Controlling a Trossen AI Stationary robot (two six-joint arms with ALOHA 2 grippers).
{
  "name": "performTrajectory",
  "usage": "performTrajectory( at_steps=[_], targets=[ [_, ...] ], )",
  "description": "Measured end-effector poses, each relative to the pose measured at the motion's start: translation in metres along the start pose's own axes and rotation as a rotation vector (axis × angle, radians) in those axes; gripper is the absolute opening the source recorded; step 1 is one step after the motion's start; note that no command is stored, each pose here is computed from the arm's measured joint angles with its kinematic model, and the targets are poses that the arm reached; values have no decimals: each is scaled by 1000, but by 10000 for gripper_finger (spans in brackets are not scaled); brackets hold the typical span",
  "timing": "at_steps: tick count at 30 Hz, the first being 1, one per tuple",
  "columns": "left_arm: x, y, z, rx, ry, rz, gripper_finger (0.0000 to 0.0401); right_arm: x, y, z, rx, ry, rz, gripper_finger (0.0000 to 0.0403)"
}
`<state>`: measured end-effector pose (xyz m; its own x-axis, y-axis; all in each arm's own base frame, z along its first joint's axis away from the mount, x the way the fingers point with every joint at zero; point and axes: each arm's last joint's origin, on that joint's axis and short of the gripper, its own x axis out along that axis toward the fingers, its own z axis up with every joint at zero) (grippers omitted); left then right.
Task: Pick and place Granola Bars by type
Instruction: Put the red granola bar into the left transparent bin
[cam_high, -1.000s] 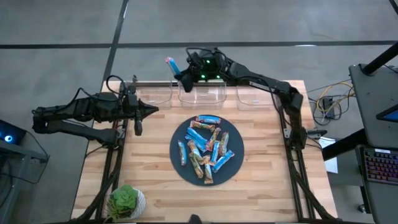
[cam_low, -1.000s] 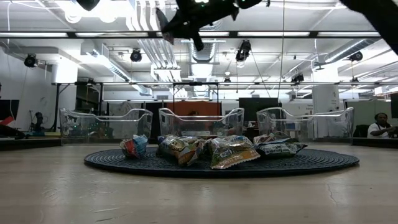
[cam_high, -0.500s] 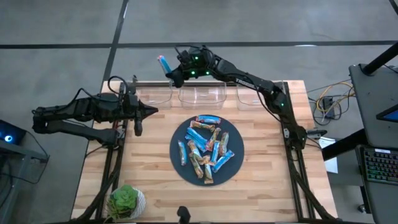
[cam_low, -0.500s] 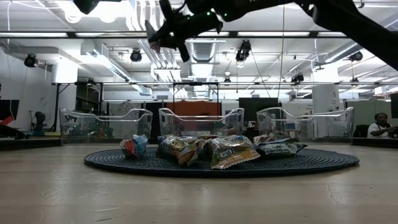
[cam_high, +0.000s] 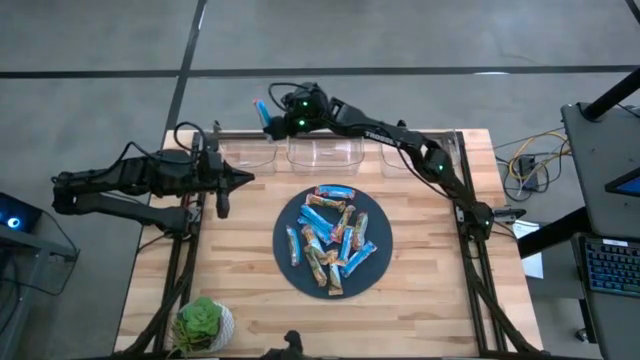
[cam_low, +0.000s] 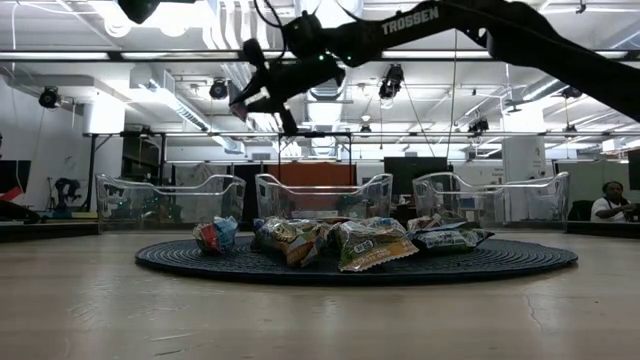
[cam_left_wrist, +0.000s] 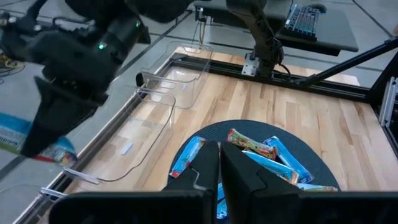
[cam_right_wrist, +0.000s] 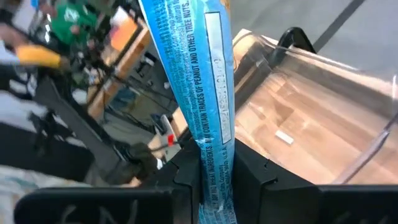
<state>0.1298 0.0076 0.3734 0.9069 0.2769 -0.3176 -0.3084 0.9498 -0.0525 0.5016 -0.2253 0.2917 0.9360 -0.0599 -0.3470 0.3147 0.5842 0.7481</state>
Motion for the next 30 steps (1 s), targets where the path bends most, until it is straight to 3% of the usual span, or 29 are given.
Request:
performTrajectory(
  at_steps=[11,30],
  targets=[
    [5,-1,0,-17,16,2,0,20,-30,2,271,-62,28,54],
    [6,-2,-1,-23,25,4,0,28,-50,-10,426,-33,-26,54]
  ],
)
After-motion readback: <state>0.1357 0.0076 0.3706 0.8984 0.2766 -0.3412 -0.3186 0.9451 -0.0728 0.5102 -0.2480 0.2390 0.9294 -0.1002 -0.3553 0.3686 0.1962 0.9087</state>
